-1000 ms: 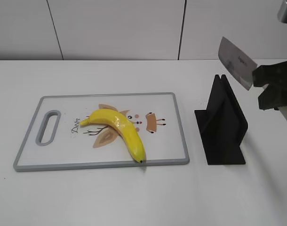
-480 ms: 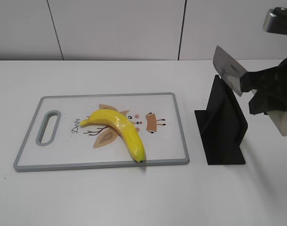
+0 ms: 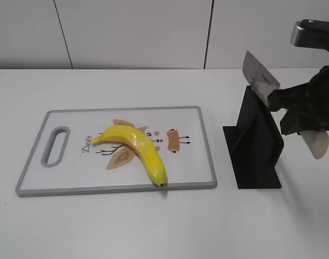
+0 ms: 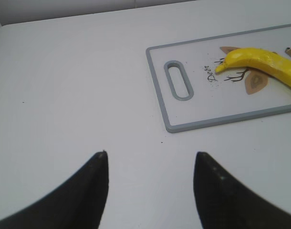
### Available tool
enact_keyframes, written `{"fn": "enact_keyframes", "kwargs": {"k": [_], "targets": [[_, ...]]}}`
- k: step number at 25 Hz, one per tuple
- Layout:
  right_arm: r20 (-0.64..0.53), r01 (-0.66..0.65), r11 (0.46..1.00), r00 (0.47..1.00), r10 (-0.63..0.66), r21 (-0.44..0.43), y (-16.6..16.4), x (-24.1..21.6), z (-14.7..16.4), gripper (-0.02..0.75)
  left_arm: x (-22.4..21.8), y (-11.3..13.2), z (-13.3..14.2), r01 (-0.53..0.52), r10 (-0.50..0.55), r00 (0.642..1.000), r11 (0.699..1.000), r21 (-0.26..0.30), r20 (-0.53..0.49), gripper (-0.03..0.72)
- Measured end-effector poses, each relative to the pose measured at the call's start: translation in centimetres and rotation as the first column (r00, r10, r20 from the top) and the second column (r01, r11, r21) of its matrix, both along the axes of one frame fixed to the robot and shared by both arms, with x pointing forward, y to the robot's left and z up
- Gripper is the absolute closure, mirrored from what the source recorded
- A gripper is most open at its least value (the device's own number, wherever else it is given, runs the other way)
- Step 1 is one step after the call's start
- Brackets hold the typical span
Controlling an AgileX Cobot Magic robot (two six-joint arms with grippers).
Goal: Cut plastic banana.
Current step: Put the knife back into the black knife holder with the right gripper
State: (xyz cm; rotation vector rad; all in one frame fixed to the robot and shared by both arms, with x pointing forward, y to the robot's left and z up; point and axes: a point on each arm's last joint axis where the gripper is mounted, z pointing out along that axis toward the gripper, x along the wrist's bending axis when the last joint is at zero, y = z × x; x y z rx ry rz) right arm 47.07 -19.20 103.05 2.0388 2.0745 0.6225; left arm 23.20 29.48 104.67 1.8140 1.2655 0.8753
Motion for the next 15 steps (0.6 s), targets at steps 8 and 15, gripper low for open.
{"fn": "enact_keyframes", "kwargs": {"k": [8,15], "targets": [[0.081,0.007,0.999,0.997,-0.01,0.039,-0.2,-0.3,1.4,0.568,0.0,0.0,0.0,0.0,0.0,1.0,1.0,0.0,0.0,0.157],[0.094,0.006,0.999,0.996,-0.009,0.036,-0.3,-0.5,1.7,0.568,0.0,0.0,0.0,0.0,0.0,1.0,1.0,0.0,0.0,0.167]]}}
